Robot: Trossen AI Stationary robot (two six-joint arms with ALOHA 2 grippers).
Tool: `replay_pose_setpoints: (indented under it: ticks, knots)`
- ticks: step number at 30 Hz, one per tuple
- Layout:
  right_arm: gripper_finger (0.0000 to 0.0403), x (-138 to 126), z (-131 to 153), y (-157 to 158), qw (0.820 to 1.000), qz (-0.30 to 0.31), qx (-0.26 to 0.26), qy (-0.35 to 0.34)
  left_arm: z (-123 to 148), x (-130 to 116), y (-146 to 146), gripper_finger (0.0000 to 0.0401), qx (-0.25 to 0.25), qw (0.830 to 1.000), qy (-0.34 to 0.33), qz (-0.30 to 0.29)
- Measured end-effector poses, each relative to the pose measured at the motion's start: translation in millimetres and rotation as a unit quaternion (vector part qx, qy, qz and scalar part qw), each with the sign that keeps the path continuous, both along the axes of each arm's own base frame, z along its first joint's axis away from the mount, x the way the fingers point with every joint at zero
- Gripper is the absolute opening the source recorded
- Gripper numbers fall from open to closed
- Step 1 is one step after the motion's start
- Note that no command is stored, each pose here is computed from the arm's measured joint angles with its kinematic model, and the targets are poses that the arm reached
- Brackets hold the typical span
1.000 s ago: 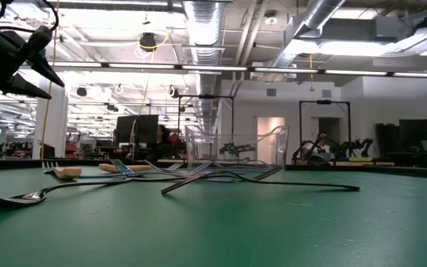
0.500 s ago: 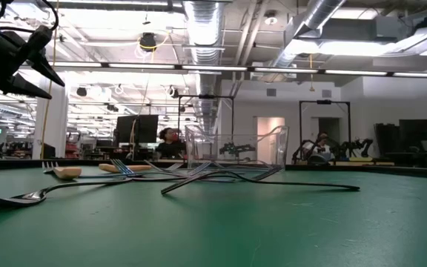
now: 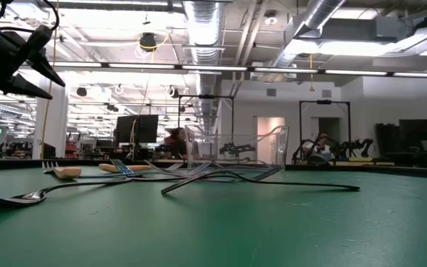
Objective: Sort silverware by color (type)
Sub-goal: Put the blue fork into the top transparent bin
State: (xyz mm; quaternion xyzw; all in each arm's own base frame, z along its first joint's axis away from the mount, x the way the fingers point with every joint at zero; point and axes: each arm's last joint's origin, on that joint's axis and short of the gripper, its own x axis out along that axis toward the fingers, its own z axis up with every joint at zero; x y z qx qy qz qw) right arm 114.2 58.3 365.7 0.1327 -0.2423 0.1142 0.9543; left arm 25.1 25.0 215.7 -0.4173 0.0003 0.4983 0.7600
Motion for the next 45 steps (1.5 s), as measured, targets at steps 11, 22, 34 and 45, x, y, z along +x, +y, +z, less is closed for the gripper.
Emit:
replay_pose_setpoints:
  ticks: [11,22,34,45]
  knots:
    - [0.0127,34,-13,-40,0.996,-0.059,0.042,0.055,0,1,-1,0.0176,-0.002,1.000,0.006,-0.030]
    - [0.0127,68,-26,-81,0.992,0.034,0.061,0.106,0,1,-1,0.0176,-0.001,0.999,0.008,-0.031]
    - [0.0127,36,49,-104,0.999,0.030,-0.029,0.024,0,1,-1,0.0176,0.002,0.999,0.012,-0.033]
    - [0.0132,-3,104,-95,0.991,0.073,-0.073,0.085,0,1,-1,0.0176,0.005,0.999,0.013,-0.028]
